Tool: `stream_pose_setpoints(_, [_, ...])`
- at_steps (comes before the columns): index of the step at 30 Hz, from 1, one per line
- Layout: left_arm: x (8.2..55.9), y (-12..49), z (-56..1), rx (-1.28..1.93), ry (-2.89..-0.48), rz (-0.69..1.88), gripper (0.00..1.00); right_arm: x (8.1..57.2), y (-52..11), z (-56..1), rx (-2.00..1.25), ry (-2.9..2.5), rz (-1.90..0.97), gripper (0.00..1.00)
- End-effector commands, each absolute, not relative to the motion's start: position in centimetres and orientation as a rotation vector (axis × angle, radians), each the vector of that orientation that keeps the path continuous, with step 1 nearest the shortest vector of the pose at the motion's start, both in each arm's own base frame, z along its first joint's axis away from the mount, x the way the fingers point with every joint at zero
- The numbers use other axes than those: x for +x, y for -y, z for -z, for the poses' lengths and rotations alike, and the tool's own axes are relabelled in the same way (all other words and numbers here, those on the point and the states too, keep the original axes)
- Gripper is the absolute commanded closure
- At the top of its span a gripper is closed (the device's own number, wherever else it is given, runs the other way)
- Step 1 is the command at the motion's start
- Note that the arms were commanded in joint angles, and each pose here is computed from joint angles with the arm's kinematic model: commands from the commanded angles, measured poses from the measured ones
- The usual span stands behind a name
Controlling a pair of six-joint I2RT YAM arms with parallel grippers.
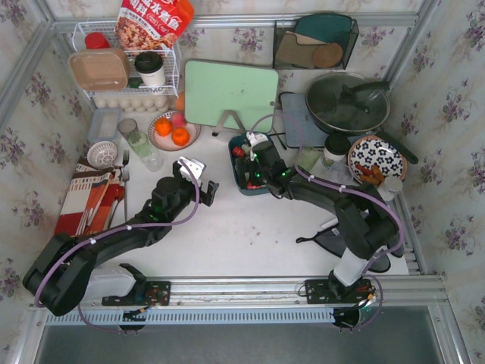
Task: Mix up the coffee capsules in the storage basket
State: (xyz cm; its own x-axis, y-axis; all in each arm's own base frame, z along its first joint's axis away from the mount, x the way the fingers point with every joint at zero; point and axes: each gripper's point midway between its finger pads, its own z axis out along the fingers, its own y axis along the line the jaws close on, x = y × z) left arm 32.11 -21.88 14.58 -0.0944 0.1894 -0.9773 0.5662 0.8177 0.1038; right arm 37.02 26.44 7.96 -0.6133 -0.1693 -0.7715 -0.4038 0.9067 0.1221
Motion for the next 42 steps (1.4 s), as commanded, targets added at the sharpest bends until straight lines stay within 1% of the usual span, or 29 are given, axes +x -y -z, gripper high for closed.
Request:
stream_pose_setpoints(1, [32.4,22.1,-15.7,0.575,-1.637,0.362,0.04,37.2,-26.5,-12.0,-0.369,-2.156,-0.394,0.09])
stream_pose_setpoints(8, [32.3,22.0,-15.9,0.568,-1.636,0.368,0.04,36.2,-23.4,-18.5,-0.278,-2.015,-0.342,0.08])
stream_pose_setpoints(10, [32.3,21.9,-16.0,0.560,-1.634,0.366,0.04,36.0,-21.9,-20.3,-0.239,-1.947,-0.300,0.01])
stream_pose_setpoints(15, [32.0,21.1,-16.3,0.542,-1.630,0.341,0.04,34.9,-17.4,-24.8,-0.111,-1.749,-0.199,0.00])
stream_pose_setpoints(19, [31.8,20.3,-16.7,0.519,-1.616,0.316,0.04,33.1,-15.7,-28.4,-0.071,-1.594,-0.236,0.00])
stream_pose_setpoints(23, [31.9,19.6,-16.7,0.486,-1.623,0.291,0.04,32.0,-14.0,-30.1,-0.067,-1.463,-0.208,0.00])
stream_pose_setpoints(26, [32.2,19.2,-16.4,0.462,-1.641,0.266,0.04,31.6,-11.8,-29.0,-0.079,-1.369,-0.070,0.00])
stream_pose_setpoints(27, [32.3,18.8,-16.3,0.447,-1.651,0.248,0.04,31.5,-10.9,-26.8,-0.079,-1.382,-0.009,0.00])
stream_pose_setpoints(29, [32.5,18.3,-16.1,0.419,-1.664,0.219,0.04,31.1,-8.9,-25.1,-0.031,-1.353,0.073,0.00])
stream_pose_setpoints(32, [32.8,17.4,-15.8,0.378,-1.682,0.177,0.04,30.3,-7.5,-21.3,-0.057,-1.343,0.141,0.00])
stream_pose_setpoints(36, [33.1,16.8,-15.4,0.347,-1.704,0.143,0.04,29.5,-2.9,-17.8,0.185,-1.341,0.175,0.00])
stream_pose_setpoints(38, [33.2,16.7,-15.4,0.338,-1.711,0.132,0.04,29.7,-1.2,-15.5,0.241,-1.390,0.221,0.00])
stream_pose_setpoints(42, [33.3,16.5,-15.4,0.330,-1.717,0.122,0.04,30.1,-0.3,-15.1,0.271,-1.382,0.285,0.00])
